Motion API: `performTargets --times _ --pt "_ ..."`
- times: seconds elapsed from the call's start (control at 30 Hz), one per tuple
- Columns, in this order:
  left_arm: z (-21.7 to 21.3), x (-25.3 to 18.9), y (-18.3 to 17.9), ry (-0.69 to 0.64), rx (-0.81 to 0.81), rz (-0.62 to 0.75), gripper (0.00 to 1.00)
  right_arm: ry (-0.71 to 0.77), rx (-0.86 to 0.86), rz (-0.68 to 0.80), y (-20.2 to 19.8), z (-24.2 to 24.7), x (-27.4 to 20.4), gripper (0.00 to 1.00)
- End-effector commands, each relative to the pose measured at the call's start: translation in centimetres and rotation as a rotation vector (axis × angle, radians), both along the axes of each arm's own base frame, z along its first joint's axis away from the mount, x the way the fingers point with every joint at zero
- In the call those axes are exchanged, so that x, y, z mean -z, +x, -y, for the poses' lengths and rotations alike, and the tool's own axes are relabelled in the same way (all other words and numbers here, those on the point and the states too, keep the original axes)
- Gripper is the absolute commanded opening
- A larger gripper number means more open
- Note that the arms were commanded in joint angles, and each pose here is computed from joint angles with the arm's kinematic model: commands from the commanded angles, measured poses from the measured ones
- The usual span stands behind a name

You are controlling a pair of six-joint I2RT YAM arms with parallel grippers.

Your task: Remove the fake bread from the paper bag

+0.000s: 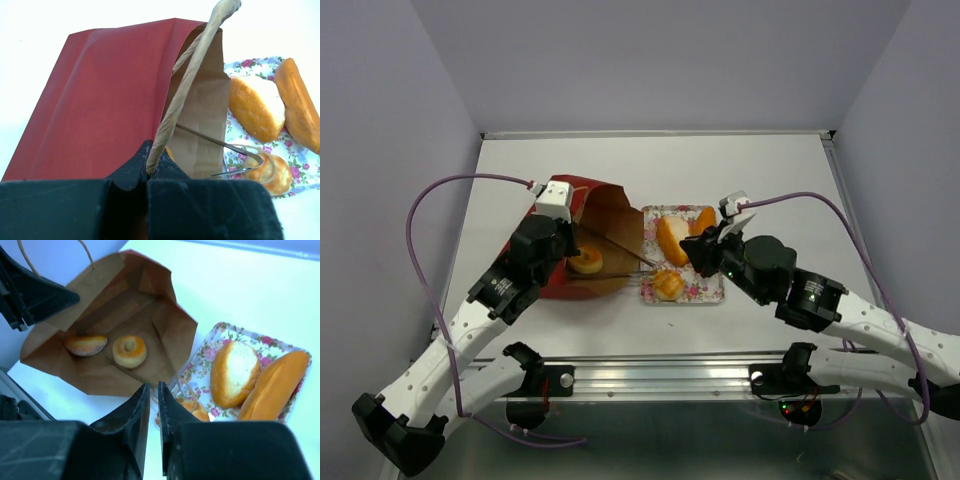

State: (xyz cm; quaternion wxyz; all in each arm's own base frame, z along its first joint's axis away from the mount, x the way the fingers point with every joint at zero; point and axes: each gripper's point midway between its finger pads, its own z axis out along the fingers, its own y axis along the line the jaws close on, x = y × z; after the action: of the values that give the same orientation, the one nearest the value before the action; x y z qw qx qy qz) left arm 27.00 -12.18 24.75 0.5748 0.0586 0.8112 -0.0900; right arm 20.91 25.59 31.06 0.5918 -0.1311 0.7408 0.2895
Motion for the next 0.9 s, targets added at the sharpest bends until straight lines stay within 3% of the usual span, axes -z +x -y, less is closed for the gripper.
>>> performTargets --times 0.0,0.03,0.07,0.17,0.43,0.57,0.87 --pt "0.8 -2.6 0.0 -0.069 0.038 0.079 0.0 -0.096 -0.1 0.013 -0.4 -2.0 0.8 0.27" --pt "0.9 -2.7 -0.1 -0.065 0.047 0.082 0.0 -0.16 -0.172 0.028 -0.7 -3.0 1.8 0.32" --pt "1.1 -2.7 -0.3 -0.066 0.062 0.084 0.0 -0.189 -0.287 0.012 -1.9 -4.7 2.9 0.54" --pt "1.6 -2.8 -0.6 -0.07 0.099 0.084 0.0 -0.308 -0.483 -0.035 -3.1 -8.3 7.0 0.78" --pt "2.5 -2.2 -1.2 -0.066 0.163 0.057 0.0 -0.496 -0.541 0.09 0.2 -12.3 12.3 0.84" --pt "2.9 -2.0 -1.5 -0.062 0.191 0.045 0.0 -0.561 -0.549 0.079 1.4 -13.8 15.1 0.86" --pt "3.4 -1.6 -1.8 -0.056 0.233 0.031 0.0 -0.575 -0.518 0.107 3.3 -15.9 16.9 0.88"
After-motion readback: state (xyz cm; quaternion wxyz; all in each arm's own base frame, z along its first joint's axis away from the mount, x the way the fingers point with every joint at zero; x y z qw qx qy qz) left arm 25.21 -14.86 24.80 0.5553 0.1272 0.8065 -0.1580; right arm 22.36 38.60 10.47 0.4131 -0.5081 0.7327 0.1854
